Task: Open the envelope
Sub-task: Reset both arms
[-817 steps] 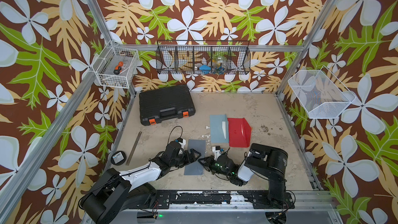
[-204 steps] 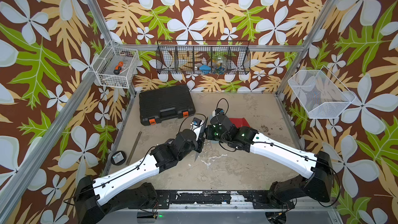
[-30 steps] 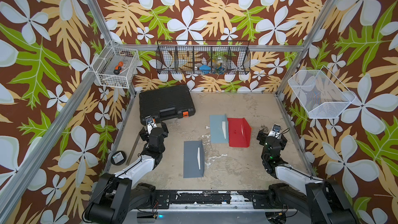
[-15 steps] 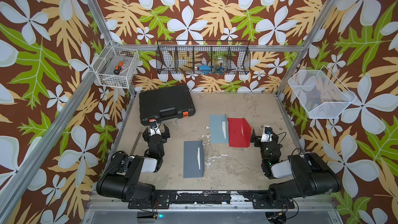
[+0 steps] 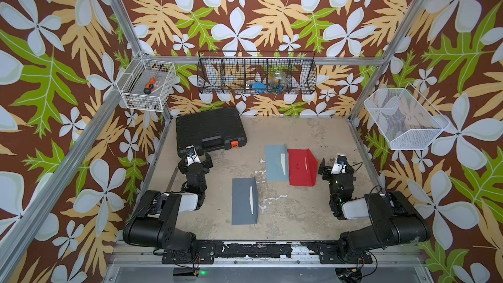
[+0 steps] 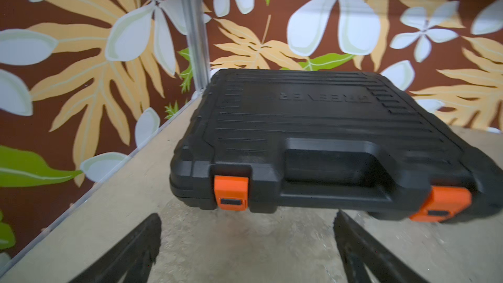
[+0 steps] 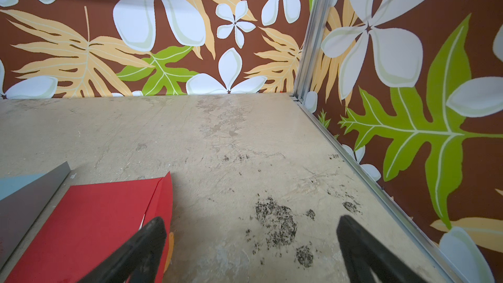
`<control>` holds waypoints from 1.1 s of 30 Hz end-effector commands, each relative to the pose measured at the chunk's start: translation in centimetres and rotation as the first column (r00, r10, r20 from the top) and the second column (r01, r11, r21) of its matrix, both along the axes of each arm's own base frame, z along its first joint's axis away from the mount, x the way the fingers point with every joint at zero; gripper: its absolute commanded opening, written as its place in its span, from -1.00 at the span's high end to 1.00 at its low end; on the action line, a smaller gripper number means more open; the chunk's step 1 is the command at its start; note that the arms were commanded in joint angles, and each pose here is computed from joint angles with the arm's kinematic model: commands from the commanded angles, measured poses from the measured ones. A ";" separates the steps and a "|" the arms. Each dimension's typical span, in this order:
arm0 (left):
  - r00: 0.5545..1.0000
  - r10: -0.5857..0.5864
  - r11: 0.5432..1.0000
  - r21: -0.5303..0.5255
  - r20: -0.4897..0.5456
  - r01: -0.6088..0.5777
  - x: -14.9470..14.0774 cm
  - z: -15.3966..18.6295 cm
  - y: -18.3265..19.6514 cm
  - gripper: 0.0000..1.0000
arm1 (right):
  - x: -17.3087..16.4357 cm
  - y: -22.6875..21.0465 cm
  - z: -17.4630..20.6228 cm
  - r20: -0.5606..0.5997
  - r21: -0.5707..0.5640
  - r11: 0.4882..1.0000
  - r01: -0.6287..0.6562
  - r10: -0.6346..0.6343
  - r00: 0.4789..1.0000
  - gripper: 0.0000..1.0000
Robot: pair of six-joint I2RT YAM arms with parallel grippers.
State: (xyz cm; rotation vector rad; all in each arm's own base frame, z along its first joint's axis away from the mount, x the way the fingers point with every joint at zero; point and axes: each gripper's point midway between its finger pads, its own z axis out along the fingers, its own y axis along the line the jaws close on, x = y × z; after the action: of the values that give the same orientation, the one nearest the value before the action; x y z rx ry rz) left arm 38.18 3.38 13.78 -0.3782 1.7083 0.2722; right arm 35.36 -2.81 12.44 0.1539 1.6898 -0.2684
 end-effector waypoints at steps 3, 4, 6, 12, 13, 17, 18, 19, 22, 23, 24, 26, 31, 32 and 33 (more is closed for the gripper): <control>0.978 0.149 0.989 0.018 -0.147 -0.147 1.0 -2.4 1.9 -1.00 | 0.1 -0.2 0.3 0.014 0.012 1.000 0.012 -0.012 1.000 -0.99; 0.972 0.141 0.990 0.028 -0.186 -0.138 1.8 -3.0 1.7 -1.00 | 0.0 -0.2 0.3 0.013 0.012 1.000 0.011 -0.012 1.000 -0.99; 0.968 0.095 0.995 0.043 -0.233 -0.088 3.1 -3.6 0.9 -1.00 | 0.0 -0.2 0.3 0.013 0.012 1.000 0.011 -0.011 1.000 -0.99; 0.996 -0.085 0.996 0.004 0.007 0.085 -0.9 -0.4 -1.1 -1.00 | 0.1 -0.2 0.3 0.013 0.012 1.000 0.012 -0.013 1.000 -0.99; 0.988 -0.145 0.989 0.015 0.051 0.144 -1.8 0.1 -1.8 -1.00 | 0.1 -0.2 0.3 0.014 0.013 1.000 0.012 -0.012 1.000 -0.99; 0.941 -0.309 0.950 0.086 0.139 0.299 -3.9 0.7 -4.3 -1.00 | 0.1 -0.2 0.3 0.014 0.013 1.000 0.012 -0.012 1.000 -0.99; 0.949 -0.305 0.952 0.053 0.083 0.302 -3.5 -0.3 -4.2 -1.00 | 0.0 -0.2 0.3 0.013 0.012 1.000 0.012 -0.012 1.000 -0.99; 0.948 -0.302 0.953 0.046 0.101 0.298 -3.3 0.0 -4.0 -1.00 | 0.1 -0.1 0.3 0.014 0.013 1.000 0.011 -0.012 1.000 -0.99; 0.968 -0.237 0.972 0.006 0.081 0.237 -2.8 -0.5 -2.7 -1.00 | 0.0 -0.2 0.3 0.013 0.012 1.000 0.012 -0.012 1.000 -0.99; 0.970 -0.213 0.977 -0.004 0.113 0.215 -2.9 -0.1 -2.0 -1.00 | 0.1 -0.2 0.3 0.014 0.013 1.000 0.012 -0.012 1.000 -0.99; 0.972 -0.203 0.979 -0.007 0.115 0.205 -3.0 -0.1 -1.8 -1.00 | 0.0 -0.2 0.3 0.013 0.012 1.000 0.013 -0.013 1.000 -0.99; 0.975 -0.198 0.980 -0.012 0.104 0.200 -3.1 -0.3 -1.7 -1.00 | 0.0 -0.2 0.3 0.013 0.012 1.000 0.012 -0.012 1.000 -0.99; 0.974 -0.197 0.980 -0.012 0.116 0.199 -3.1 -0.1 -1.7 -1.00 | 0.1 -0.2 0.3 0.013 0.014 1.000 0.012 -0.012 1.000 -0.99; 0.974 -0.197 0.980 -0.011 0.113 0.199 -3.1 -0.2 -1.7 -1.00 | 0.1 -0.2 0.3 0.014 0.015 1.000 0.012 -0.012 1.000 -0.99; 0.974 -0.197 0.980 -0.012 0.114 0.199 -3.1 -0.2 -1.7 -1.00 | 0.1 -0.2 0.2 0.012 0.015 1.000 0.012 -0.012 1.000 -0.99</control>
State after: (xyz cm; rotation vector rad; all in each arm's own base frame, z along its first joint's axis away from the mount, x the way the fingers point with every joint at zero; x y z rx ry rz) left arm 34.99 1.59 12.87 -0.2195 1.6572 0.0956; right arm 35.35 -2.85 12.39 0.1674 1.6905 -0.2601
